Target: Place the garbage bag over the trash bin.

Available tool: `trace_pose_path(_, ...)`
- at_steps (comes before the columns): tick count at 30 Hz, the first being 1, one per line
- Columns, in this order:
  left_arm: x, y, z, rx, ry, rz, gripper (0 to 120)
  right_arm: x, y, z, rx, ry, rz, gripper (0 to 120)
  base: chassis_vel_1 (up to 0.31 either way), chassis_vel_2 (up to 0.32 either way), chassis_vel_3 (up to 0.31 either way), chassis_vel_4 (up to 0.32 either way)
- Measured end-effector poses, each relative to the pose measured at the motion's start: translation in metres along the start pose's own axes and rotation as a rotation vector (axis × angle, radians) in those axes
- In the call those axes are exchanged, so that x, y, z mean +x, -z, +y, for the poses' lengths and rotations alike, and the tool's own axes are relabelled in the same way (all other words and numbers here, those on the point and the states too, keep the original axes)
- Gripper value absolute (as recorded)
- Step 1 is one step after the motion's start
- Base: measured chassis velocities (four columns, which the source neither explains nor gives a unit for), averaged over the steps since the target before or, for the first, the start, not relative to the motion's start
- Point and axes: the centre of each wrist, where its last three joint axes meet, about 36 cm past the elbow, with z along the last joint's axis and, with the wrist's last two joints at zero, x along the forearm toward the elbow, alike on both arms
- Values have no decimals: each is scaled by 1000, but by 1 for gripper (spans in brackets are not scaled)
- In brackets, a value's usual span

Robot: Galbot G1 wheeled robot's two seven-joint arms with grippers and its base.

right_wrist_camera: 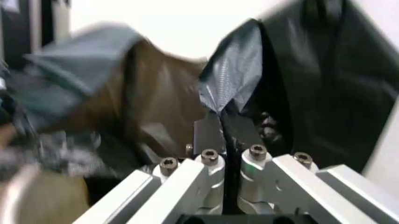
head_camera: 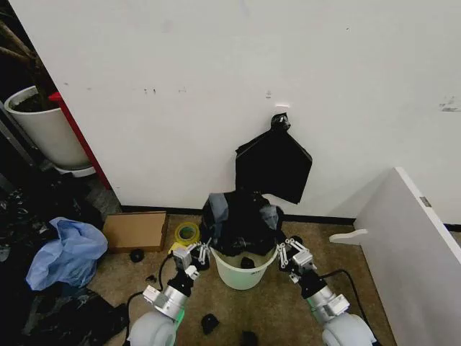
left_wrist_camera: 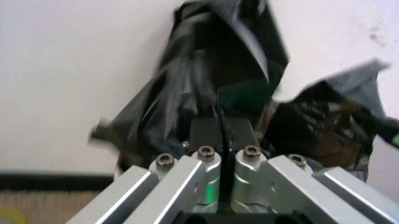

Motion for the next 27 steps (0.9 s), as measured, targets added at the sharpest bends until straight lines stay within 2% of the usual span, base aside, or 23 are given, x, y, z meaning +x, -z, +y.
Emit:
trace_pose_path(4, -1, -15, -6, 64, 7, 2, 0, 2, -14, -2, 14, -38, 36, 0, 0, 0, 0, 0)
trace_pose_path(6, -3, -26, -8, 119, -13, -4, 0, 1, -19, -7, 15, -74, 45, 0, 0, 0, 0, 0)
trace_pose_path(9, -5, -34, -10, 147, -32, -5, 0, 0, -22, -11, 7, -88, 44, 0, 0, 0, 0, 0)
trace_pose_path(12, -3, -48, -11, 188, -36, 5, 0, 2, -25, -12, -43, -69, 7, 0, 0, 0, 0, 0)
trace_pose_path(14, -3, -58, -12, 209, -22, 8, 0, 4, -25, -10, -120, -21, -47, 0, 0, 0, 0, 0)
trace_pose_path(16, -2, -61, -12, 213, -13, 10, 0, 5, -25, -8, -147, -6, -63, 0, 0, 0, 0, 0)
trace_pose_path(18, -1, -66, -12, 199, 7, 4, 0, 6, -24, -4, -184, 11, -92, 0, 0, 0, 0, 0)
trace_pose_path(22, 2, -64, -9, 134, 22, 9, 0, 10, -28, -1, -175, 11, -83, 0, 0, 0, 0, 0)
trace_pose_path(27, 14, -39, -1, -37, 76, 2, 0, 21, -27, 10, -120, -17, -16, 0, 0, 0, 0, 0)
